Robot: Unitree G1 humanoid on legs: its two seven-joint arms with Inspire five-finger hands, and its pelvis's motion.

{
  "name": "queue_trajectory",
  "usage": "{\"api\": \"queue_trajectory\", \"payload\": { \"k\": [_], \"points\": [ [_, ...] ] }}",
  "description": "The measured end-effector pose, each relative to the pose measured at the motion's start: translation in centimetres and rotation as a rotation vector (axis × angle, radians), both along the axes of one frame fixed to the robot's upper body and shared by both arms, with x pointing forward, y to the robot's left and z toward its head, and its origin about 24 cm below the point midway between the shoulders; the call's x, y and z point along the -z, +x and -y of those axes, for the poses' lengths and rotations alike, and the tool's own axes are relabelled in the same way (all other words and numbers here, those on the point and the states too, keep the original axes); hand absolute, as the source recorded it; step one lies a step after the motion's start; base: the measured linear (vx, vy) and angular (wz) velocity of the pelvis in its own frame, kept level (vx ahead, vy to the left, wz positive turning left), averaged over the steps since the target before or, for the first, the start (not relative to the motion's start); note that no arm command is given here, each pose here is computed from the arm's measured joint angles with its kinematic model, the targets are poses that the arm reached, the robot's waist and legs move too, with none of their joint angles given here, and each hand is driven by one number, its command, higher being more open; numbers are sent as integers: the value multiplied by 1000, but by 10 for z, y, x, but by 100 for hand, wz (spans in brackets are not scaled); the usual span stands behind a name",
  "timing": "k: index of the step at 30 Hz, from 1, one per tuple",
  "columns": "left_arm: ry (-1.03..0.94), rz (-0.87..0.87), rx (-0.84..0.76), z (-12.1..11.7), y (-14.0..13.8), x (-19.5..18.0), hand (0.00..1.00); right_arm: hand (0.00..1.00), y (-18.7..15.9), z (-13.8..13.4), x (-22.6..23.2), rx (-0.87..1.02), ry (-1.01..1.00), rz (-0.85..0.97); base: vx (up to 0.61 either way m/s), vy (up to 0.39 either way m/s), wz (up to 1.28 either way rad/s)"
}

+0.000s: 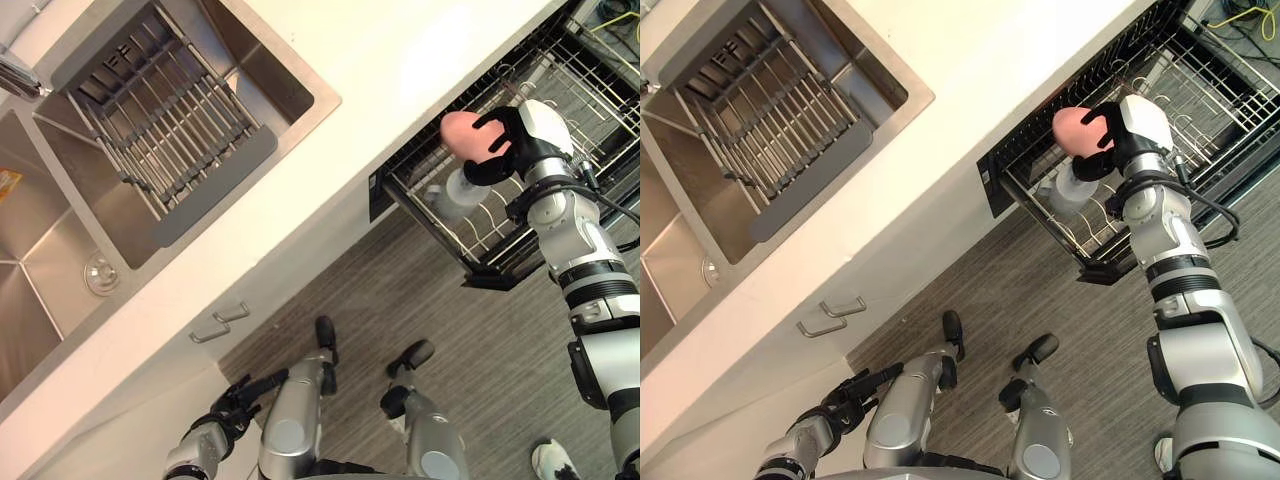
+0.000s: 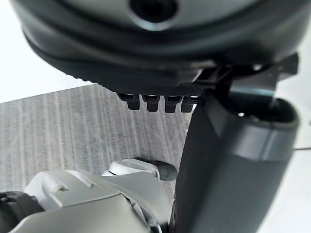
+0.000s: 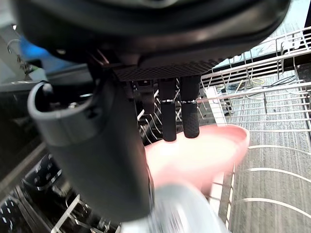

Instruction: Walk over to the sink, pick up the cup, carry it to the dishwasher, place the cup inside the dishwasher, then close the dishwasher door

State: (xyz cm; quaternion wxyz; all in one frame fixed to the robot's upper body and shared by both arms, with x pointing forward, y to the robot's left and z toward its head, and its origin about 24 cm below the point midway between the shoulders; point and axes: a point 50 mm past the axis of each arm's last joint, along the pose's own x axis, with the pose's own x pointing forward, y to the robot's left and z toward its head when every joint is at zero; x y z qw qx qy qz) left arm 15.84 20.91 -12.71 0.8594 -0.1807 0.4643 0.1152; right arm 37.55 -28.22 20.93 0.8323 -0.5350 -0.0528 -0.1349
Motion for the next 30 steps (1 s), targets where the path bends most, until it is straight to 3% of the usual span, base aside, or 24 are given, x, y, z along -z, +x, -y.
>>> {"api": "queue_trajectory", "payload": {
  "k": [6,12,24,25,30],
  "points": [
    [13,-16,-7,2,-13,5,100,100,-20,13,-4,2,131,112,10,131,1],
    [70,-55,-15,-8,-36,11,100,100,-44,33,17,19,466,202,57,114,0],
    [94,-177,-14,-10,-78,26,100,100,-122,96,139,481,879,79,-9,51,-10],
    [93,-185,-13,-11,-79,27,100,0,-131,98,152,528,902,52,-74,8,-13],
    [99,-192,-7,-13,-79,27,100,0,-146,91,188,615,1041,-3,-64,12,-11]
  ]
}}
